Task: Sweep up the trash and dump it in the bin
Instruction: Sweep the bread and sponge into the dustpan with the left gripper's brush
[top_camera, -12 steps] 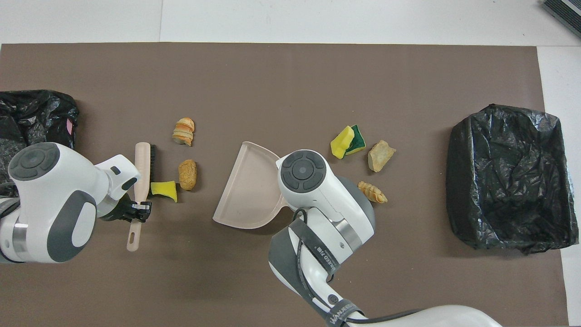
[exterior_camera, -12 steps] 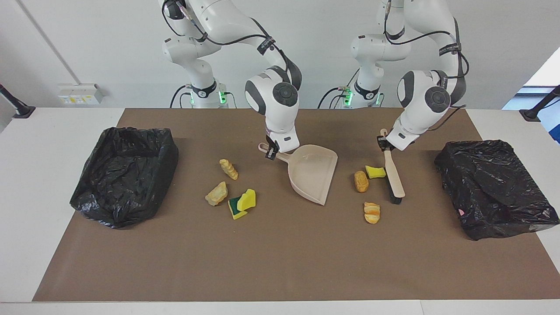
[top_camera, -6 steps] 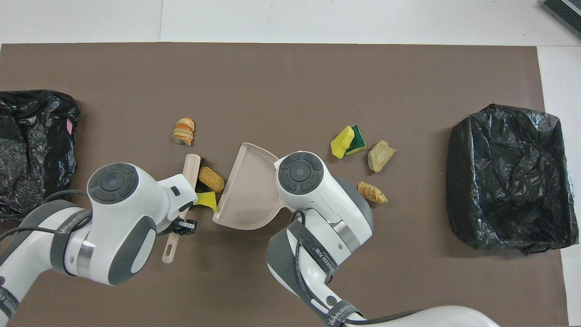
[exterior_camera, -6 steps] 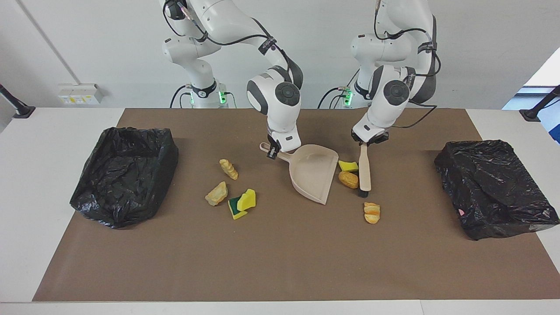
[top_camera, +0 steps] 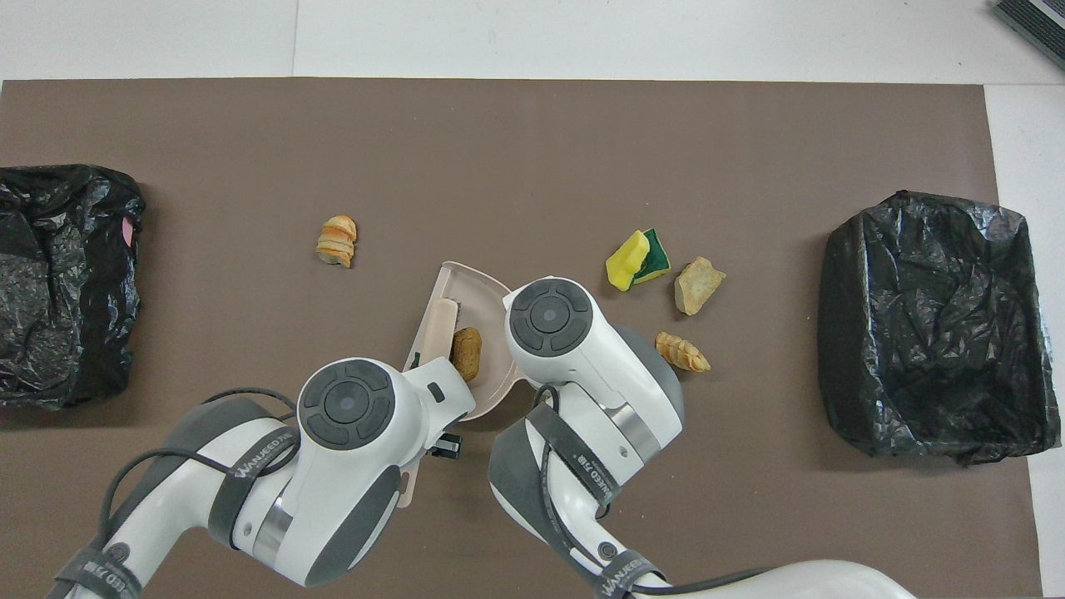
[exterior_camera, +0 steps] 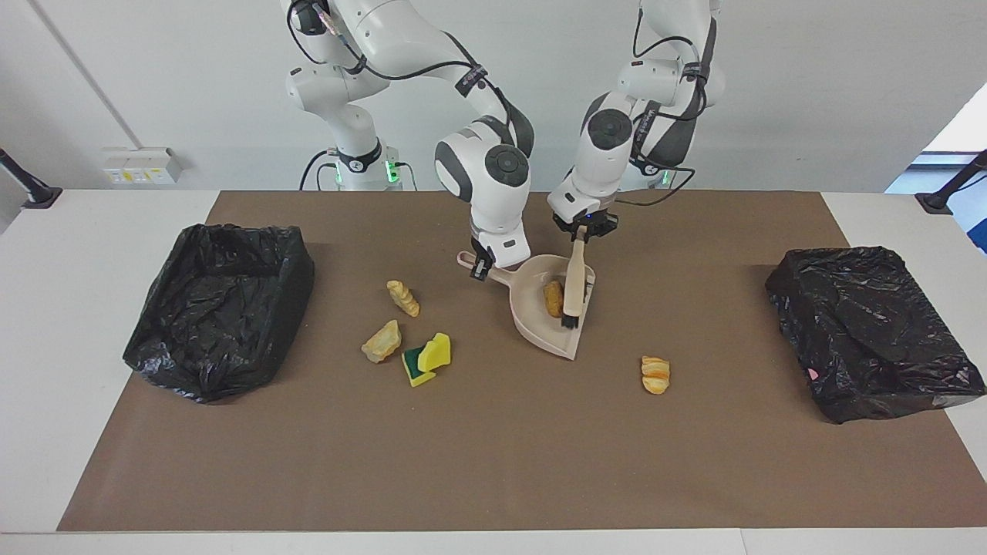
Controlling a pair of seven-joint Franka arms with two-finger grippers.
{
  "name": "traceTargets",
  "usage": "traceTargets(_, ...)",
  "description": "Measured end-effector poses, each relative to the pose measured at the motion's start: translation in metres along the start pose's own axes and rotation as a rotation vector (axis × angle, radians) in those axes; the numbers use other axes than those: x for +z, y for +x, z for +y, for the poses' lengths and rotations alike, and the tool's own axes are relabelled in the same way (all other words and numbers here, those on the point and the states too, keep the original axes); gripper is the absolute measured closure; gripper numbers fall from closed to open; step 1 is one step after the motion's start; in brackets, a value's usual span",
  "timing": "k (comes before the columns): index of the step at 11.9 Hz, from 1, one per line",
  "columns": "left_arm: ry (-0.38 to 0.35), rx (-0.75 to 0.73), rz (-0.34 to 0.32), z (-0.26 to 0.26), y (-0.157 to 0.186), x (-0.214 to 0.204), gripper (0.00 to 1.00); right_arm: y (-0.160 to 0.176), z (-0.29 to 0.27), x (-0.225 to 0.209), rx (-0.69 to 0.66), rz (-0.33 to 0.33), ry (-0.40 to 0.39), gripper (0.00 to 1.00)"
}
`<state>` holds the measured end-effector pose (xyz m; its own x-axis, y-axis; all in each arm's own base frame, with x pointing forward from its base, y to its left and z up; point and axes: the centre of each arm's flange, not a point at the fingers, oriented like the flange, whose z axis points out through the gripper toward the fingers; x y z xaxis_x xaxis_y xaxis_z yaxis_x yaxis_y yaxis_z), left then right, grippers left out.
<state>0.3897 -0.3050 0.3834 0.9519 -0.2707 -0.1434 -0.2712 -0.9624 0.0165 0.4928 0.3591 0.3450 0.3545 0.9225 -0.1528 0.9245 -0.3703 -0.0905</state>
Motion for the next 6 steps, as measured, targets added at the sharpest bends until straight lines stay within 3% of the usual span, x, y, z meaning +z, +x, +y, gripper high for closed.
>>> traceTargets(6,-0.077,-0.072,-0.029,-0.040,0.062,-0.048,0.74,0.000,0.000,-0.001,0.004,0.002,-0.001,0.67)
